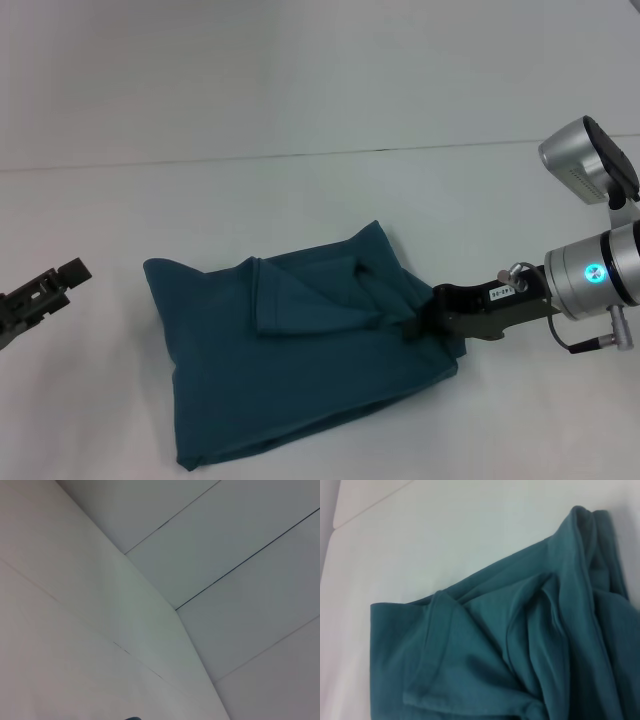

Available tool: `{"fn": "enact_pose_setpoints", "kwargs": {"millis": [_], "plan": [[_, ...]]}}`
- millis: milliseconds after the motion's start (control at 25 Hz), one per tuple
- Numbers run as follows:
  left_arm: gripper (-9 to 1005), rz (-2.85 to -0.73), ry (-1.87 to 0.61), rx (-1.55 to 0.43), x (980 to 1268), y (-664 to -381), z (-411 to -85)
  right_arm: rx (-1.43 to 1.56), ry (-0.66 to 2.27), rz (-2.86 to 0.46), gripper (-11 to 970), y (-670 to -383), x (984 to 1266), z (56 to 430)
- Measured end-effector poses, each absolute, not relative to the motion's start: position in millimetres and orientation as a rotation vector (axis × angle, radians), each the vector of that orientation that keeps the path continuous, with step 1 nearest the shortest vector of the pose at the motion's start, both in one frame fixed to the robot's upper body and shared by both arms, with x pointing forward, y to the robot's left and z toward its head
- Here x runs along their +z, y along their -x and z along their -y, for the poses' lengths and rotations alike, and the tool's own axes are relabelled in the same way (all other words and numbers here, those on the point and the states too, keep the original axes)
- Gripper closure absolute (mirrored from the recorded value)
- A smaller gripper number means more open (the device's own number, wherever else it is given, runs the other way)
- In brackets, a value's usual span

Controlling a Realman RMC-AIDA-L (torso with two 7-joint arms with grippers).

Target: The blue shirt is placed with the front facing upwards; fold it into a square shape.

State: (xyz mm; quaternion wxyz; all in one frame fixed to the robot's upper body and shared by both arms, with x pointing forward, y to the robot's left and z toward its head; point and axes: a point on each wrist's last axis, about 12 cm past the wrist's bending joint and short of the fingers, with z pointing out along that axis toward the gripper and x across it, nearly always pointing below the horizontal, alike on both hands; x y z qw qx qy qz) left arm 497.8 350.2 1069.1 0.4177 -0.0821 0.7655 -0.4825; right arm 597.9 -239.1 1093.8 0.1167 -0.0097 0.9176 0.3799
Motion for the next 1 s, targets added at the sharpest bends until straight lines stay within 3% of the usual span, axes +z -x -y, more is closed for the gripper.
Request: {"fn": "enact_pose_setpoints", "kwargs": {"millis": [480,1000], "plan": [[47,-1.920,0.207,-1.216,1068.7,-498.6,-348.9,1.040,-0.041,-2.697,796,-603.0,1095.7,250.8],[47,-1.894,0.223,-1.215,1070.3,-498.4,-351.7,0.979,0.099,-2.541,523,-614.2,1131.3,266.5]]}}
